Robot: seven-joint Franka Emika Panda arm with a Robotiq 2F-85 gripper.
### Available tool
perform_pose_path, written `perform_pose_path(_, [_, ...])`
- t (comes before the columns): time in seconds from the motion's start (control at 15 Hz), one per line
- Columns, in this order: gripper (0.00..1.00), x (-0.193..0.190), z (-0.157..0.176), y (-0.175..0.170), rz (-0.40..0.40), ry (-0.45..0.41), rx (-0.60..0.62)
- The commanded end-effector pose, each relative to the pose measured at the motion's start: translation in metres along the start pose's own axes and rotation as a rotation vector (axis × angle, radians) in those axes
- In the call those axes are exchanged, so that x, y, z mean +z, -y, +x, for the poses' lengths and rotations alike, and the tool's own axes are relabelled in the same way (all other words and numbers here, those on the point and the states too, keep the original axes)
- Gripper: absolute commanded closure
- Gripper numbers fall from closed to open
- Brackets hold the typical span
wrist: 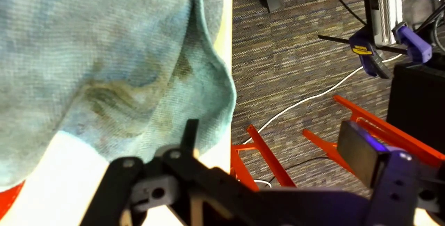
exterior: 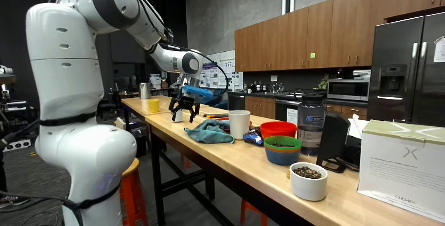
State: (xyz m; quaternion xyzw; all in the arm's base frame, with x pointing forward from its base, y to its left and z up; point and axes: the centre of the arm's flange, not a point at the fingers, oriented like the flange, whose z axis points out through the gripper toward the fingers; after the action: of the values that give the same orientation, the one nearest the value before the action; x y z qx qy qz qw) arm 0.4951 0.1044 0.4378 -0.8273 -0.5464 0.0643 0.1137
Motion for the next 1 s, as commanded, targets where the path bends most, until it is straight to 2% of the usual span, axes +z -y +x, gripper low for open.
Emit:
perform_pose_path(0.0, [0.0, -0.001, -0.007, -0.003, -0.023, -0.007, -0.031])
perform_pose_path(0.93, [0.0, 0.012, -0.023, -0.007, -0.048, -0.033, -0.055])
